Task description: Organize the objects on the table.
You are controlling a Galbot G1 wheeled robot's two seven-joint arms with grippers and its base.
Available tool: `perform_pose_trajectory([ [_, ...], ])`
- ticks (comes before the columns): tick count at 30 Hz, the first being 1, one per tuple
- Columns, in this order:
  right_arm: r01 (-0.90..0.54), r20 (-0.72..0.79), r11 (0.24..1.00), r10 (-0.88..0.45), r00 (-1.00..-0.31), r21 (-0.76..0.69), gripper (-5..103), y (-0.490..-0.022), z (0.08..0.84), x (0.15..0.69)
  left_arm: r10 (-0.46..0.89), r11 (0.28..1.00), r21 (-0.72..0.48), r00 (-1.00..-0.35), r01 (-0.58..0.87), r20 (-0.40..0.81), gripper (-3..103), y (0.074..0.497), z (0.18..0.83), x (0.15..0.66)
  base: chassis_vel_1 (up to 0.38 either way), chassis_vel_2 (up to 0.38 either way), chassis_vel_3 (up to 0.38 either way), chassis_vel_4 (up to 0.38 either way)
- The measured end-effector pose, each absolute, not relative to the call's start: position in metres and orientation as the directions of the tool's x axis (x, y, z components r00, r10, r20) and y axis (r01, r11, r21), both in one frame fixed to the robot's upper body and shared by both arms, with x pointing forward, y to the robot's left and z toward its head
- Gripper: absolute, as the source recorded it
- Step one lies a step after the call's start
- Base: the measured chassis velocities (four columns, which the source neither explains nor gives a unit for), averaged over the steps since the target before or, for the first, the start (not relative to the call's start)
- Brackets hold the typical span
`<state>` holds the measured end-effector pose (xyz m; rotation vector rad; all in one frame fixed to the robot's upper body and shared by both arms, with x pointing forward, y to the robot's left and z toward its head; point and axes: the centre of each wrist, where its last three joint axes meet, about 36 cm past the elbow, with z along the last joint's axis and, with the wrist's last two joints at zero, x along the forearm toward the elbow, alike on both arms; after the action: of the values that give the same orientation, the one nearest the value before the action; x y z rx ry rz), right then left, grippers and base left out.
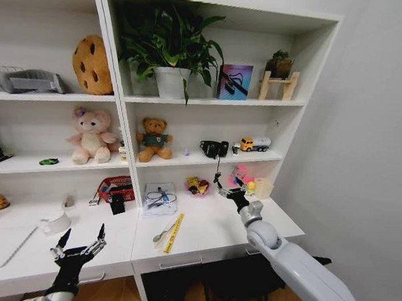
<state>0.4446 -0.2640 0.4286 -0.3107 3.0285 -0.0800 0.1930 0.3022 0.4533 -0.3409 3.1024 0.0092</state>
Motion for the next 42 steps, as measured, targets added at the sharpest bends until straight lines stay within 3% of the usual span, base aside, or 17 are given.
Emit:
perform_pose_trajectory([
  [21,0.019,-0.149,0.998,0.010,-0.989,-0.060,100,-0.316,0.434,0.362,-0.254,0.967,0.017,-0.967,-0.254,-0.007,100,0.310,0.470,0.202,0.000,0.000,0.000,0.000],
  [42,0.101,-0.185,0.993,0.088,-0.979,-0.063,100,-0.329,0.434,0.343,-0.237,0.971,0.030,-0.972,-0.236,0.011,100,0.325,0.472,0.217,0.000,0.000,0.000,0.000],
])
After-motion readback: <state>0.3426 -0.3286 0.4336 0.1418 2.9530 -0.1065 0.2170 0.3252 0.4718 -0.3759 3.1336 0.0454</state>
